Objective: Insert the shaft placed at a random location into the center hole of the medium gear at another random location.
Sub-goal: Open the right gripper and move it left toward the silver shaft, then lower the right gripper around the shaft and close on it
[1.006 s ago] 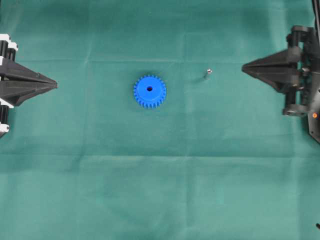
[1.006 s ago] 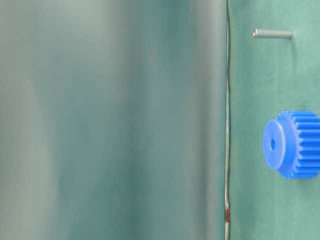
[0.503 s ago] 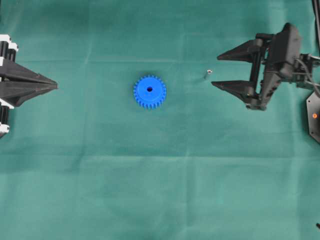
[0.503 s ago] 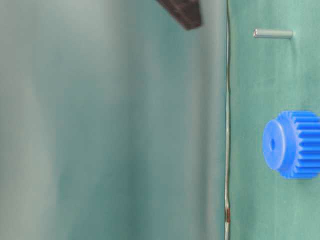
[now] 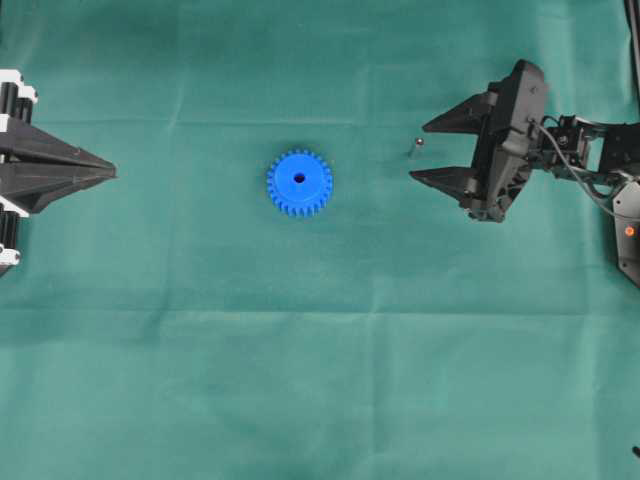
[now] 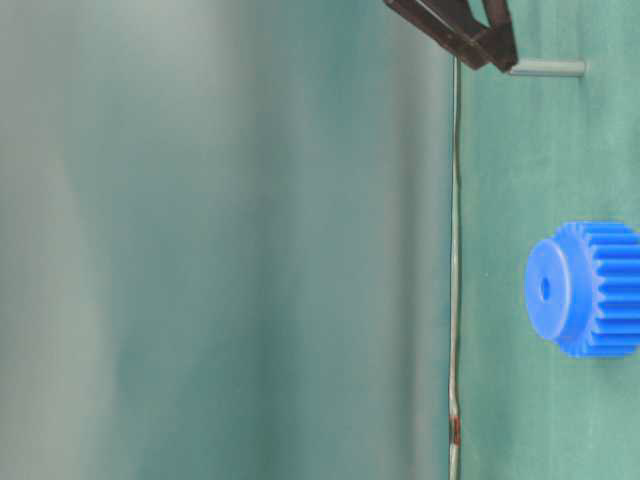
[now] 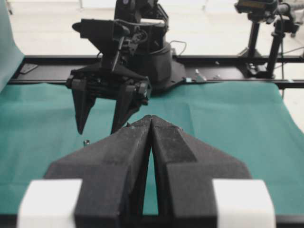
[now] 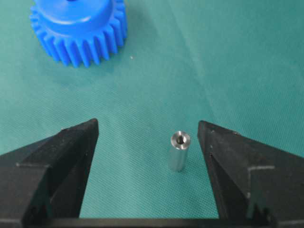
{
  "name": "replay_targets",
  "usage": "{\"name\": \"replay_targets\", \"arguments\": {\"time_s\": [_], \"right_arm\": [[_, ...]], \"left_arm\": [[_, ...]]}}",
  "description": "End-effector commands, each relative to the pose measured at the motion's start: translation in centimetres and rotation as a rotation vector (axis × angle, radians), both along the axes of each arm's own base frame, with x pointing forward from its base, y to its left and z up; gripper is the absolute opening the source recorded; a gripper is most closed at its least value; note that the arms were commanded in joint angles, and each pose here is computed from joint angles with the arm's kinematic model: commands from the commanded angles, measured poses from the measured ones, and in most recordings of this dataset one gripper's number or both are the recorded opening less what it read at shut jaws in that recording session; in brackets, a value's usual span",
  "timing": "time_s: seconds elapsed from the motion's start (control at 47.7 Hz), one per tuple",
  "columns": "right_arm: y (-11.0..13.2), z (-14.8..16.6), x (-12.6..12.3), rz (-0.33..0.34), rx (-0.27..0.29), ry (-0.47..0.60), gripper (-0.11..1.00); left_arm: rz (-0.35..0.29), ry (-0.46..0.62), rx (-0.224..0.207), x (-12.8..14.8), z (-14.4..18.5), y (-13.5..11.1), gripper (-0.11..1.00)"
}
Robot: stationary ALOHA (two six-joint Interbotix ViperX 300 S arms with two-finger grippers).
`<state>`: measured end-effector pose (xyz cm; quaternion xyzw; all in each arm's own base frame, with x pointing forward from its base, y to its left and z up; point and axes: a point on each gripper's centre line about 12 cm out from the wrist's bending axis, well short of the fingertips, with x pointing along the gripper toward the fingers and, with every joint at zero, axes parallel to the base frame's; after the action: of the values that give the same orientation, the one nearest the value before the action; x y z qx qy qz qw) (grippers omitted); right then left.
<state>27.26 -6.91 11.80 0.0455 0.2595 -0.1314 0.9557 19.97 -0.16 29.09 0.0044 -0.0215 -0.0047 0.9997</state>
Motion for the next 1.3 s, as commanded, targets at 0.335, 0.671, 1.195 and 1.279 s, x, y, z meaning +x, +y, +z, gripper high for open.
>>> {"name": "replay_targets", "arguments": {"time_s": [0.335, 0.671, 1.195, 1.279], "right_arm": [[-1.0, -0.1, 0.5, -0.033, -0.002, -0.022, 0.84], [-1.3, -0.8, 1.0, -0.039, 0.003, -0.002, 0.72], [-1.3, -1.1, 1.2, -0.036, 0.002, 0.009, 0.14], [-1.3, -1.0, 1.2, -0.036, 0.001, 0.006, 0.14]], "left_arm": [[-0.002, -0.015, 0.003, 0.2, 0.7, 0.0, 0.00], [-0.002, -0.015, 0.003, 0.2, 0.7, 0.0, 0.00], [-0.002, -0.009, 0.003, 0.2, 0.6, 0.0, 0.00], [-0.001, -0.009, 0.003, 0.2, 0.6, 0.0, 0.00]]}}
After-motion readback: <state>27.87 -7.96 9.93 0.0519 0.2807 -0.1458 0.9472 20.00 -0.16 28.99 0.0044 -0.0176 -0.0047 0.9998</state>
